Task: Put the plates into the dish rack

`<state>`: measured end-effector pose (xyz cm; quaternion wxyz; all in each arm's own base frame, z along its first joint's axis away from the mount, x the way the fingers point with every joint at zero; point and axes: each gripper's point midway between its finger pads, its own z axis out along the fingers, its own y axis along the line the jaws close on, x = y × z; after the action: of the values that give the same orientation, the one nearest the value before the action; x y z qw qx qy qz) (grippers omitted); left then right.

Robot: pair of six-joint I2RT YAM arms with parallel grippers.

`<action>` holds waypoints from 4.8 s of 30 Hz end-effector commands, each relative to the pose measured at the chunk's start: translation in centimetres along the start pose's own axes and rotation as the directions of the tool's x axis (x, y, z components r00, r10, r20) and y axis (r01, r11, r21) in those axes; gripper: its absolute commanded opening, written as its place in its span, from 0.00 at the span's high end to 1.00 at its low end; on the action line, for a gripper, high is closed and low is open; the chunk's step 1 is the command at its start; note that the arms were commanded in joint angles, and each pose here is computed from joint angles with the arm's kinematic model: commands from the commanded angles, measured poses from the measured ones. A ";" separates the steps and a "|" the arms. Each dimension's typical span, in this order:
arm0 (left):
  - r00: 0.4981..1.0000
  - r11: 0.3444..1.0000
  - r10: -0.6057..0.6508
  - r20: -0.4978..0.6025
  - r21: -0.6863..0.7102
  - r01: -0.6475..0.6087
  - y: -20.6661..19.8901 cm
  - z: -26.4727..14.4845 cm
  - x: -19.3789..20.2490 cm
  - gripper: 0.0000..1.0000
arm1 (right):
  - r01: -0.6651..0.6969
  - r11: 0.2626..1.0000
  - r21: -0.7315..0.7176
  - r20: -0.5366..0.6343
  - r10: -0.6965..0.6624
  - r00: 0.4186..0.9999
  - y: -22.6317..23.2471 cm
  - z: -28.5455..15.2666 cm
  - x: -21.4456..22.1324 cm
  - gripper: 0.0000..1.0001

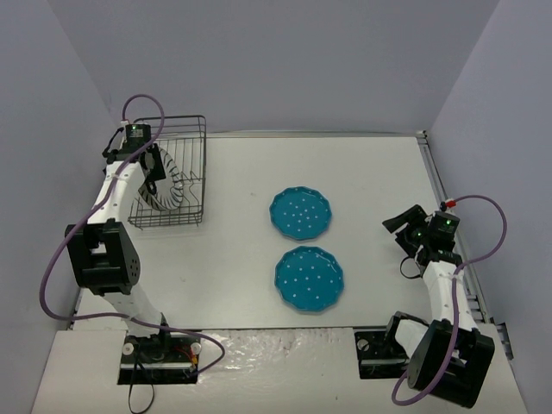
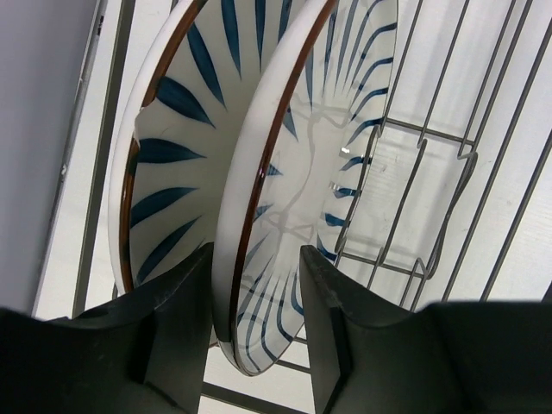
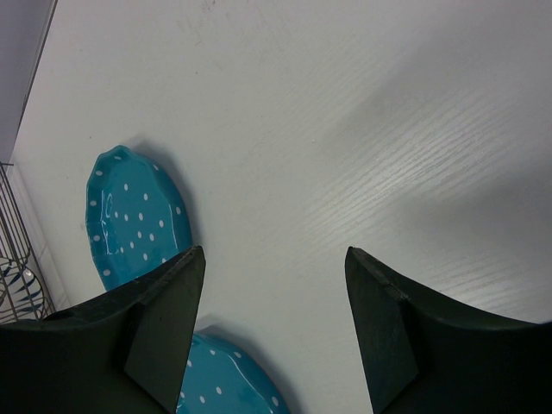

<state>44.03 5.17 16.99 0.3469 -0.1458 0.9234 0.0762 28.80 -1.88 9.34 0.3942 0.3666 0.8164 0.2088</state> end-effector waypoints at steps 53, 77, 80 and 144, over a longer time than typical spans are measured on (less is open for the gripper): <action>0.988 0.793 0.069 0.136 0.594 -0.137 -23.9 -17.7 6.9 0.46 | 0.221 0.973 -0.066 -0.108 -0.227 0.968 8.9 5.6 5.3 0.32; 0.984 0.772 0.125 0.124 0.611 -0.175 -26.4 -17.1 9.0 0.46 | 0.207 0.978 0.039 -0.142 -0.199 0.970 11.1 11.8 10.5 0.47; 0.984 0.772 0.127 0.124 0.611 -0.177 -26.3 -17.2 9.1 0.46 | 0.198 0.979 0.048 -0.139 -0.190 0.972 11.0 12.0 11.0 0.50; 0.980 0.701 0.102 -0.171 0.711 0.051 -31.3 -10.8 15.9 0.39 | 0.126 0.985 -0.115 -0.069 -0.135 0.988 15.5 7.5 6.0 1.00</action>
<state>34.52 -28.69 10.74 0.2572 0.0205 0.9370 -0.2355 35.52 11.82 4.56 0.3151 0.2853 0.8913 0.1575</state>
